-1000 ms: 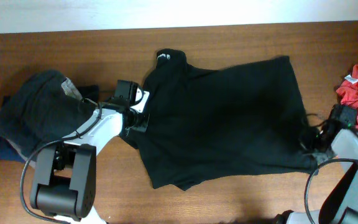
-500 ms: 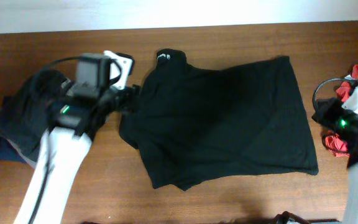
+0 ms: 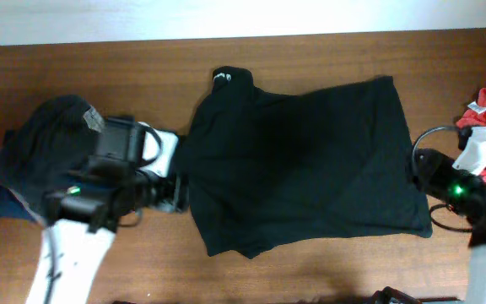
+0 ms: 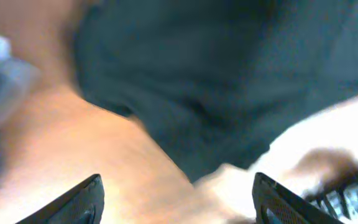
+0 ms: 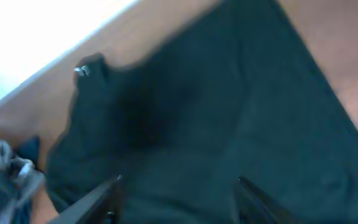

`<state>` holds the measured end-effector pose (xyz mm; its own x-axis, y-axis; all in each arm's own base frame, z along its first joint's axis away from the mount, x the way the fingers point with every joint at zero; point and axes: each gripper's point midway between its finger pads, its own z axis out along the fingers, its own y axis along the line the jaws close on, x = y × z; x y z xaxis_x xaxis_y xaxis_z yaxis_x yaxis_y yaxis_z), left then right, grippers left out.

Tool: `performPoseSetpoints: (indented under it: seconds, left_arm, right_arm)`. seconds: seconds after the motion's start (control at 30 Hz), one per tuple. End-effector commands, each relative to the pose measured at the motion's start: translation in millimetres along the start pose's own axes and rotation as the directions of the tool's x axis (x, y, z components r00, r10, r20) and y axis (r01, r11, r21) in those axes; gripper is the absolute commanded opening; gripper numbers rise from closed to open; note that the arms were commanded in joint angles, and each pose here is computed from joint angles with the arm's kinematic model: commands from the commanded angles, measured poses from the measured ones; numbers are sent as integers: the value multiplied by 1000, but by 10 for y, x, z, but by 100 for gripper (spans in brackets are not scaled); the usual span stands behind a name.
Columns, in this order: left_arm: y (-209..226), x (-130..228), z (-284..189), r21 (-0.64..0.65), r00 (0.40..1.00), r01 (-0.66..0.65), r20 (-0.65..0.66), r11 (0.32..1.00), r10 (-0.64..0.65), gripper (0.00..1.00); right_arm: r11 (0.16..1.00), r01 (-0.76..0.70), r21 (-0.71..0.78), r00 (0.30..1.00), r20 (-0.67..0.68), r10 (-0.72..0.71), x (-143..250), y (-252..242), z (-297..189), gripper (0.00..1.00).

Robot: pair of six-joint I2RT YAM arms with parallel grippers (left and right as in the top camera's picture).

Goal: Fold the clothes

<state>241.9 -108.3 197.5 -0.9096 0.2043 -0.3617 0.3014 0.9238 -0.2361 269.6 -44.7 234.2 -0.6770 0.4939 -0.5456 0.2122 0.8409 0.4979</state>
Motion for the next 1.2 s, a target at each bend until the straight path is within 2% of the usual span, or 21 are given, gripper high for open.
performPoseSetpoints:
  seconds: [0.0,0.17,0.27,0.47,0.63,0.7,0.83,0.93,0.97,1.1,1.17]
  left_arm:
    - [-170,551,516,108,973,56,-229,993,-30,75]
    - [-171,1155,945,125,891,176,-442,976,-105,75]
    - [-155,1360,1128,131,861,211,-493,969,-121,75]
    - [-145,1378,1412,153,863,241,-486,958,-140,75]
    - [-115,1389,1601,137,844,266,-511,954,-162,69]
    - [-124,1375,1681,146,840,280,-515,949,-168,60]
    - [-193,1360,1737,188,835,304,-525,934,-166,36]
    - [-184,1351,1737,184,837,301,-522,936,-167,7]
    - [-175,1342,1739,177,836,307,-520,935,-176,1]
    - [-110,1251,1653,131,835,336,-501,933,-230,1]
    - [26,1196,1517,64,846,318,-470,946,-252,1]
  right_arm:
    - [998,-46,44,993,-105,51,102,-181,206,61]
    - [991,-115,67,967,-221,128,220,-365,476,64]
    - [988,-138,75,953,-260,153,265,-428,573,64]
    - [986,-147,79,948,-273,163,275,-461,621,65]
    - [986,-146,79,948,-273,163,276,-462,621,65]
    - [986,-146,79,948,-273,163,276,-462,621,65]
    - [986,-145,79,949,-271,161,269,-462,622,65]
    - [987,-141,77,951,-265,157,253,-463,627,65]
    - [987,-141,77,952,-264,156,250,-463,628,65]
    - [987,-125,102,955,-259,148,244,-512,627,65]
    - [983,-114,146,955,-256,148,251,-592,619,66]
